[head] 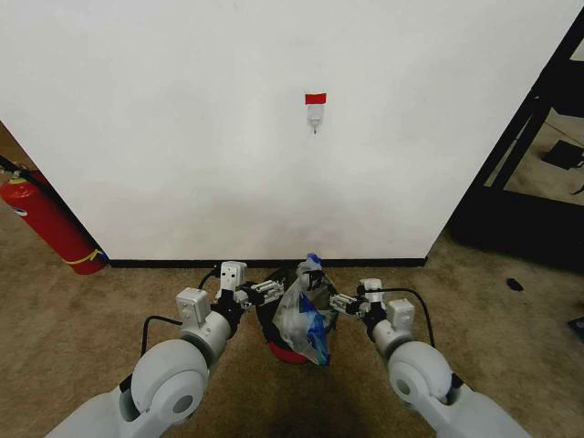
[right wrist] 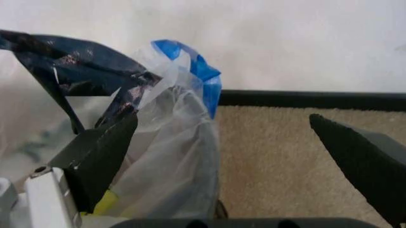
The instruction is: Pick up the garbage bag from the wall and place it over the trash bin.
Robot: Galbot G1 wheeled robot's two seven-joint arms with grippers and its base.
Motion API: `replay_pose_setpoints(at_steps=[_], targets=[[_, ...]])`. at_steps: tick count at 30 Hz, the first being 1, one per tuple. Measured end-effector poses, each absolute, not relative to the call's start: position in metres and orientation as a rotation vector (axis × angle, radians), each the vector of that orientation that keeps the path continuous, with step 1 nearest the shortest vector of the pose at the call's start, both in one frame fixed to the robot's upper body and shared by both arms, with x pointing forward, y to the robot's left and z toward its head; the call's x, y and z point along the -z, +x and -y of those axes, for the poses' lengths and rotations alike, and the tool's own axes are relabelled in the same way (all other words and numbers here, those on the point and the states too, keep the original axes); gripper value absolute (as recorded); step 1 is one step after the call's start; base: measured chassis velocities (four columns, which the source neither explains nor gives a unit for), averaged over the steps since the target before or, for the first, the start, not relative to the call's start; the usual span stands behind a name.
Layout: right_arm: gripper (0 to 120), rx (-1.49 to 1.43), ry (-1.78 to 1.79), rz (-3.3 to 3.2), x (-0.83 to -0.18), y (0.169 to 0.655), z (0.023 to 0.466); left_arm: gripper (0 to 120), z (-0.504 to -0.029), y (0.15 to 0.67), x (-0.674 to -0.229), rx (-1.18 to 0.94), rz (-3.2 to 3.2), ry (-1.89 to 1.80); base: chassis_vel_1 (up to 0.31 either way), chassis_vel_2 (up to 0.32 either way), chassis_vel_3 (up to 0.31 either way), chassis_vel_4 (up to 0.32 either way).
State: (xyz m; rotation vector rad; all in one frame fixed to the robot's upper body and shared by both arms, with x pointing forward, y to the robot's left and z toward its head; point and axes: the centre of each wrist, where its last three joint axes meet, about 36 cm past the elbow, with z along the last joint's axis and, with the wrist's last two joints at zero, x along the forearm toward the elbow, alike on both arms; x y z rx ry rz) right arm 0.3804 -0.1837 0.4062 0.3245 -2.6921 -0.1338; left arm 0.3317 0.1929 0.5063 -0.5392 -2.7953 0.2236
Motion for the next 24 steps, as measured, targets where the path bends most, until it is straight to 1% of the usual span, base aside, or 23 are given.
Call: replay_pose_setpoints(at_steps=[11,12,13,15,16,17,18,19,24], targets=[[100,0.161,0.306,2.603,-0.392,0.392,0.161,100,-0.193,0.335,-0.507,-0.219,2.807,-0.536,0.000,0.000,0.000,0.000],[98,0.161,0.299,2.594,-0.390,0.393,0.160,100,-0.193,0.335,-0.507,-0.220,2.809,-0.536,0.000,0.000,0.000,0.000],[98,0.161,0.299,2.594,-0.390,0.393,0.160,100,-0.193,0.335,-0.507,-0.220,2.809,-0.536,0.000,0.000,0.000,0.000],[90,0.169,0.286,2.579,-0.388,0.395,0.160,100,-0.193,0.335,-0.507,-0.222,2.809,-0.537,0.000,0.000,0.000,0.000],[90,0.169,0.286,2.579,-0.388,0.395,0.160,100,-0.193,0.335,-0.507,-0.222,2.809,-0.537,0.000,0.000,0.000,0.000],[82,0.182,0.282,2.569,-0.388,0.396,0.160,100,-0.193,0.335,-0.507,-0.224,2.809,-0.537,0.000,0.000,0.000,0.000],[78,0.192,0.280,2.561,-0.388,0.397,0.160,100,-0.193,0.335,-0.507,-0.226,2.807,-0.537,0.000,0.000,0.000,0.000],[78,0.192,0.280,2.561,-0.388,0.397,0.160,100,-0.193,0.335,-0.507,-0.226,2.807,-0.537,0.000,0.000,0.000,0.000],[57,0.221,0.273,2.530,-0.389,0.399,0.160,100,-0.192,0.336,-0.509,-0.241,2.806,-0.531,0.000,0.000,0.000,0.000]])
